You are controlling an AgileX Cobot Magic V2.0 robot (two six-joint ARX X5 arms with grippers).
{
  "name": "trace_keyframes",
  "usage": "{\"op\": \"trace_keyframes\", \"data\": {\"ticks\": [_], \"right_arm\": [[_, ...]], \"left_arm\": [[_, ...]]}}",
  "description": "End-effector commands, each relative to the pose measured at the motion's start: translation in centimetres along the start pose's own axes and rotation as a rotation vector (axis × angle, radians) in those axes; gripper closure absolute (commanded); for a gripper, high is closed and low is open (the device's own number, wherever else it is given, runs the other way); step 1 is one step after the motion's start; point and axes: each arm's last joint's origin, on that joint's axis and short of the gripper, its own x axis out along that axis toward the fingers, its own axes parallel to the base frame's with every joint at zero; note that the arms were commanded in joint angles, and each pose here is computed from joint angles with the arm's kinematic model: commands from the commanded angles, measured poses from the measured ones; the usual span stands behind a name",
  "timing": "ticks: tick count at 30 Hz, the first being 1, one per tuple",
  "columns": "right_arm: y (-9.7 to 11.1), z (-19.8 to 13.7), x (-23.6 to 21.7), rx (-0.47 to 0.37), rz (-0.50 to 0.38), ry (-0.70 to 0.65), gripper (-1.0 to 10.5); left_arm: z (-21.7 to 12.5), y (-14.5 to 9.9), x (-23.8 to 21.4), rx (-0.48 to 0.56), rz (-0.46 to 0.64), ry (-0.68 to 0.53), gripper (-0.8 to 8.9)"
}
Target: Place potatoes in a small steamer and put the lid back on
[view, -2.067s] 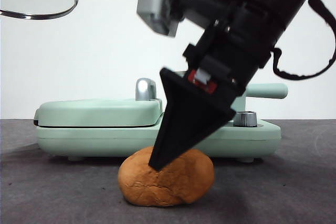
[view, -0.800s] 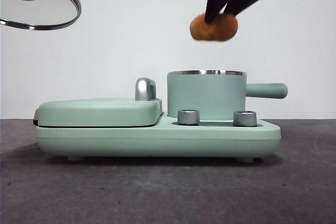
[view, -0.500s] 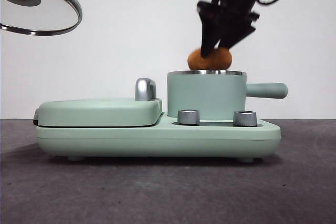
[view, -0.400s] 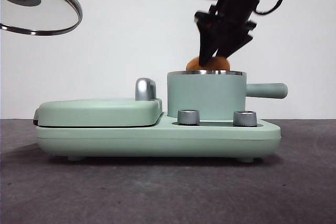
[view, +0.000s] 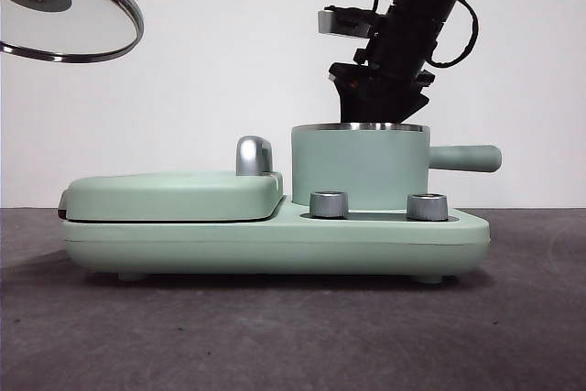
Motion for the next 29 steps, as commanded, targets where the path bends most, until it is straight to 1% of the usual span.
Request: {"op": "trace_keyframes", "data": {"ticks": [1, 3, 5, 8, 10, 11, 12, 15, 20, 24, 29], "right_arm": [[0.1, 0.4, 0.7, -0.014, 0.006, -0.01, 6.2], [0.1, 0.8, -0.1, -0.014, 0.006, -0.038, 6.1], [0.2, 1.2, -1.9, -0.017, -0.002, -0.067, 6.1], [0.8, 1.7, -7.0, -0.013, -0.015, -0.137, 6.1], [1.3, 1.8, -10.5, -0.003, 0.038, -0.205, 6.1], [1.4, 1.6, -11.9, 0.008, 0.055, -0.218, 6.1], [1.3, 1.2, -13.1, 0.016, 0.053, -0.213, 6.1], [1.5, -1.2, -15.5, 0.036, 0.035, -0.205, 6.1], [2.3, -6.0, -18.0, 0.074, -0.015, -0.266, 6.2], [3.4, -9.5, -19.9, 0.108, -0.053, -0.325, 6.2], [4.6, -12.5, -21.6, 0.183, -0.1, -0.374, 6.2]], "left_arm": [[0.6, 0.0, -0.2, 0.017, 0.003, -0.038, 8.01], [0.6, 0.0, -0.2, 0.017, 0.003, -0.038, 8.01], [0.6, 0.0, -0.2, 0.017, 0.003, -0.038, 8.01], [0.6, 0.0, -0.2, 0.016, 0.002, -0.038, 8.01], [0.6, 0.0, -0.2, 0.016, 0.002, -0.038, 8.01], [0.6, 0.0, -0.2, 0.017, 0.002, -0.039, 8.01], [0.6, 0.0, -0.2, 0.017, 0.002, -0.039, 8.01], [0.7, -0.1, -0.2, 0.018, -0.008, -0.041, 8.01], [0.9, -0.2, -0.2, 0.025, -0.039, -0.067, 8.01], [1.4, -0.5, -0.1, 0.042, -0.061, -0.115, 8.01], [2.1, -1.4, 0.3, 0.073, -0.106, -0.173, 8.01]]}}
